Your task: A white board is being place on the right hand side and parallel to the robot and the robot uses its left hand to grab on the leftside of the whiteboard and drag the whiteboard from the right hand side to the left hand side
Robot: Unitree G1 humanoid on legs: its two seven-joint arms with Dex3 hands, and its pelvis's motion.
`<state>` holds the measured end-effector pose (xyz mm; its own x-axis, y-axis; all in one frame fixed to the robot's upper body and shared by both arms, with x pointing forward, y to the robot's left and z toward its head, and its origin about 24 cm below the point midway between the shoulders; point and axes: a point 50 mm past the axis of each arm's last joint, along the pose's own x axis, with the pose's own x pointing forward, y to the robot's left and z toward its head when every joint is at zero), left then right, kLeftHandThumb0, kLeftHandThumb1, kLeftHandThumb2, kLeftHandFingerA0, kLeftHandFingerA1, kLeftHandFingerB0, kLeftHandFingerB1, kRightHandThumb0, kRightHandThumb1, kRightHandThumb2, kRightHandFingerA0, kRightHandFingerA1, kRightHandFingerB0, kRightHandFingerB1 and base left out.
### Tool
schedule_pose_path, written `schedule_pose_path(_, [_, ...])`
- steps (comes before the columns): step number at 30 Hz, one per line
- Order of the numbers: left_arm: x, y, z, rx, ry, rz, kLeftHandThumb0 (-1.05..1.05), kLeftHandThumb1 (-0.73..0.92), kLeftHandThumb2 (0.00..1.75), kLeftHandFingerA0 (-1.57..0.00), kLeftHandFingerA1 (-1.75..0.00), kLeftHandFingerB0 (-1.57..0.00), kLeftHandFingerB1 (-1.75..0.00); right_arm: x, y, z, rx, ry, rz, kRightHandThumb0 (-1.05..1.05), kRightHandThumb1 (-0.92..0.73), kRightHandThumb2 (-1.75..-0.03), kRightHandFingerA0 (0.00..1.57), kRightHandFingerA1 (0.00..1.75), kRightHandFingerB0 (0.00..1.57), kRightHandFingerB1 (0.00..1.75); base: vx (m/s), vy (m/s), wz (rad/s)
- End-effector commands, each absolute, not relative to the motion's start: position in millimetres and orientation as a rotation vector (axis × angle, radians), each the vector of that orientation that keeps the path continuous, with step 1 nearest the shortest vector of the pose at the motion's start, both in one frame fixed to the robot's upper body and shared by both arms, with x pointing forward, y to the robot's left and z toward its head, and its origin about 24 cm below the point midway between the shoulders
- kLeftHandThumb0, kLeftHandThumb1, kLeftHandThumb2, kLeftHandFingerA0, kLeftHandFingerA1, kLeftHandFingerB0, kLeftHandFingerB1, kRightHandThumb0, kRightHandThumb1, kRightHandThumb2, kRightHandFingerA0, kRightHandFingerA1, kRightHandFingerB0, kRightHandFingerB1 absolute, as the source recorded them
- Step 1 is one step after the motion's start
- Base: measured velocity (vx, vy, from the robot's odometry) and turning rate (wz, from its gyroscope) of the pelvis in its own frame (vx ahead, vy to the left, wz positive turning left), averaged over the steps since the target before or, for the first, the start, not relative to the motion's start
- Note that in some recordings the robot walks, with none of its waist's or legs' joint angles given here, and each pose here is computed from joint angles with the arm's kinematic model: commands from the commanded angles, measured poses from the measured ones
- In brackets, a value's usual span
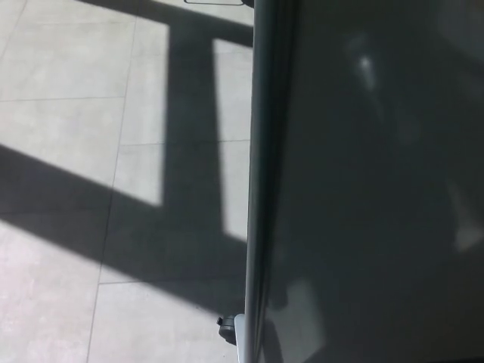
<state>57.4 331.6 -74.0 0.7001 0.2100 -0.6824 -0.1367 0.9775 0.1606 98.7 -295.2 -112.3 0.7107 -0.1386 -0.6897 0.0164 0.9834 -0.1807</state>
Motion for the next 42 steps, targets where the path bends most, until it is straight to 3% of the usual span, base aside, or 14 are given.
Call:
schedule_pose_path(1, [66,335,-50,-0.031,0.624,0.117,-0.24,0.74,0.62,-0.60,-1.01,-0.45,-0.34,104,-307,-95,-0.149,0.602,-0.060,-0.44,-0.78,-0.84,0.67,0.93,0.20,0.60,0.00,0.000,0.00])
schedule_pose_path(2, [66,335,-48,-0.060,0.597,0.099,-0.26,0.72,0.61,-0.54,-1.07,-0.40,-0.34,102,-306,-96,-0.131,0.603,-0.065,-0.45,-0.77,-0.83,0.66,0.93,0.21,0.60,0.00,0.000,0.00])
schedule_pose_path(3, [68,335,-45,-0.082,0.584,0.094,-0.26,0.70,0.61,-0.58,-0.84,-0.41,-0.34,102,-306,-96,-0.124,0.603,-0.067,-0.45,-0.76,-0.83,0.65,0.93,0.21,0.60,0.00,0.000,0.00])
schedule_pose_path(6, [72,333,-42,-0.116,0.568,0.088,-0.26,0.70,0.61,-0.58,-0.84,-0.41,-0.34,102,-307,-97,-0.115,0.600,-0.069,-0.45,-0.76,-0.83,0.65,0.93,0.21,0.60,0.00,0.000,0.00])
schedule_pose_path(7, [90,327,-25,-0.064,0.515,0.076,-0.21,0.74,0.62,-0.53,-0.41,-0.45,-0.34,102,-304,-97,-0.111,0.596,-0.064,-0.45,-0.79,-0.82,0.66,0.94,0.20,0.59,0.00,0.000,0.00])
schedule_pose_path(8, [101,326,-17,-0.060,0.488,0.069,-0.25,0.67,0.60,-0.46,-0.37,-0.47,-0.35,102,-304,-97,-0.107,0.594,-0.063,-0.46,-0.78,-0.82,0.66,0.94,0.21,0.62,0.00,0.000,0.00])
schedule_pose_path(14, [183,313,41,-0.041,0.291,-0.075,-0.14,0.61,0.58,-0.36,-0.37,-0.43,-0.34,100,-306,-97,-0.102,0.586,-0.069,-0.46,-0.78,-0.82,0.68,0.95,0.22,0.61,0.00,0.000,0.00])
schedule_pose_path(21, [236,289,80,0.110,0.199,-0.236,-0.27,0.47,0.58,-0.18,-0.37,-0.21,-0.31,98,-304,-99,-0.095,0.590,-0.071,-0.46,-0.75,-0.86,0.72,0.94,0.21,0.61,0.00,0.000,0.00])
schedule_pose_path(25, [248,283,88,0.126,0.212,-0.255,-0.27,0.47,0.58,-0.18,-0.37,-0.21,-0.31,99,-304,-99,-0.105,0.584,-0.067,-0.46,-0.75,-0.86,0.72,0.94,0.21,0.61,0.00,0.000,0.00])
schedule_pose_path(26, [265,267,95,0.189,0.190,-0.314,-0.15,0.49,0.93,-0.06,-0.50,0.00,-0.46,99,-303,-99,-0.129,0.581,-0.060,-0.45,-0.74,-0.90,0.72,0.96,0.19,0.63,0.00,0.000,0.00])
schedule_pose_path(32, [288,245,105,0.217,0.181,-0.371,-0.12,0.49,0.93,-0.06,-0.51,0.00,-0.46,98,-302,-100,-0.129,0.580,-0.056,-0.46,-0.75,-0.86,0.71,0.94,0.20,0.62,0.00,-0.001,0.01])
schedule_pose_path(40, [331,206,109,0.201,0.180,-0.457,-0.19,0.34,0.85,-0.04,-0.49,0.00,-0.46,102,-301,-100,-0.123,0.575,-0.048,-0.48,-0.76,-0.84,0.70,0.92,0.20,0.61,0.00,0.001,0.01])
schedule_pose_path(41, [333,204,110,0.203,0.181,-0.457,-0.29,0.41,0.52,-0.21,-0.34,-0.18,-0.28,102,-301,-100,-0.122,0.575,-0.048,-0.47,-0.77,-0.84,0.68,0.93,0.20,0.61,0.00,0.000,0.00])
schedule_pose_path(42, [336,201,110,0.206,0.183,-0.457,-0.29,0.41,0.52,-0.21,-0.34,-0.18,-0.28,102,-301,-100,-0.119,0.575,-0.049,-0.47,-0.77,-0.84,0.68,0.93,0.20,0.61,0.00,0.000,0.00])
